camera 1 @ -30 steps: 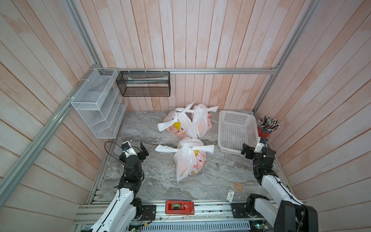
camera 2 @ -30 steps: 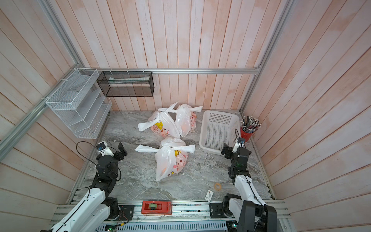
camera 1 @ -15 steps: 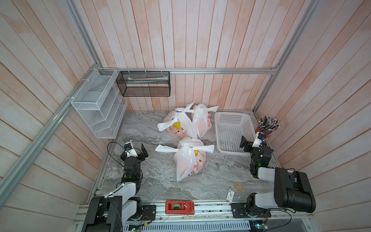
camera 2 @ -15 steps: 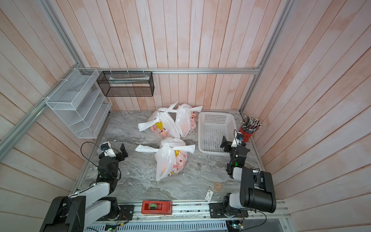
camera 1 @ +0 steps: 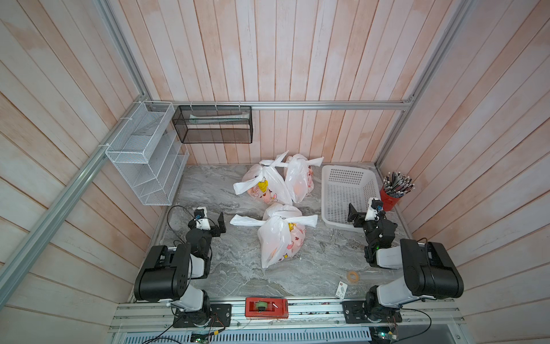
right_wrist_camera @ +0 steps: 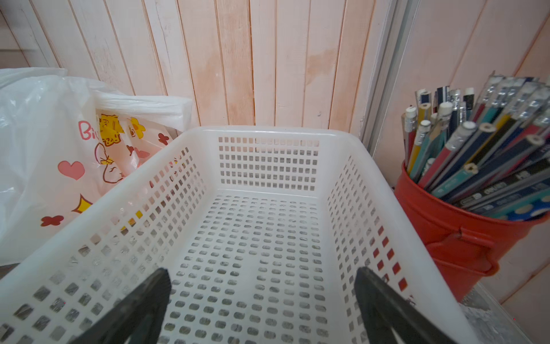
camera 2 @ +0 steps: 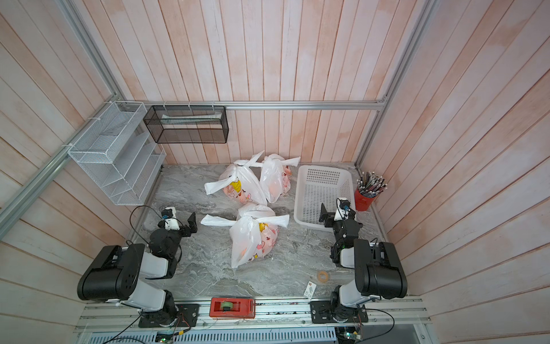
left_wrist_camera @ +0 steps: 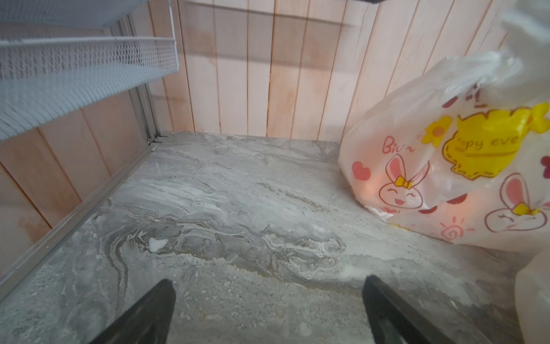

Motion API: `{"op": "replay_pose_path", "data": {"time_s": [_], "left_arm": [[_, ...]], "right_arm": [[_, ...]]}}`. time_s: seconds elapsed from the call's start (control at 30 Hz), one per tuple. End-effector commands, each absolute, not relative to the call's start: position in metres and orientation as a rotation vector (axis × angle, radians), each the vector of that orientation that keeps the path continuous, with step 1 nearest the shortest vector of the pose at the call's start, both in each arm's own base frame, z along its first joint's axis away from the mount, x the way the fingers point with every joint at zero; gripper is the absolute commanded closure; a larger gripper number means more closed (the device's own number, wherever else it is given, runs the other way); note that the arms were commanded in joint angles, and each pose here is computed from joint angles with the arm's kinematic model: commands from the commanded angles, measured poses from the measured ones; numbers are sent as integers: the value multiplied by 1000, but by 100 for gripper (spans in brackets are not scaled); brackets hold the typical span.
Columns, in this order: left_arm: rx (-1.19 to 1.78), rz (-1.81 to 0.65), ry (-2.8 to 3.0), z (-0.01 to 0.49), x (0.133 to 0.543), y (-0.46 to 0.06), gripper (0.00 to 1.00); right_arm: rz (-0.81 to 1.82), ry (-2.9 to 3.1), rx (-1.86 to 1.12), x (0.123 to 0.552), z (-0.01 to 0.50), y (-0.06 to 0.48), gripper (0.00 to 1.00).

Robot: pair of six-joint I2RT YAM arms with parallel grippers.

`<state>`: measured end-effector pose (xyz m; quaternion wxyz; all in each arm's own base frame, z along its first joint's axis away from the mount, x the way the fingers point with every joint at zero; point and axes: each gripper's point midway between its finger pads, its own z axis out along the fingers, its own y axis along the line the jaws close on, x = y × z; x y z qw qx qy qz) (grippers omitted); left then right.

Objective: Place the oranges into plastic bags & tie knots
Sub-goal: Reset both arms

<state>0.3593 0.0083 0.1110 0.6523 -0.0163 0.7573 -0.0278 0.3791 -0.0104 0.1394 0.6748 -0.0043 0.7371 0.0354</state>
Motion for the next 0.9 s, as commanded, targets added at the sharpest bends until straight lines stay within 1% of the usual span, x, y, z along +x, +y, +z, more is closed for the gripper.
{"op": "replay_pose_path", "data": {"time_s": [0.0,0.07,0.87], "left_arm": [[-53,-52,1680,131,378,13,0],[-76,-34,1699,129,386,17,0],[-60,-4,1719,127,389,12,0]], "right_arm": [[75,1719,-4,378,124,-10,1],[72,1720,-5,378,124,-10,2],[71,1720,-6,378,124,-10,1]]}}
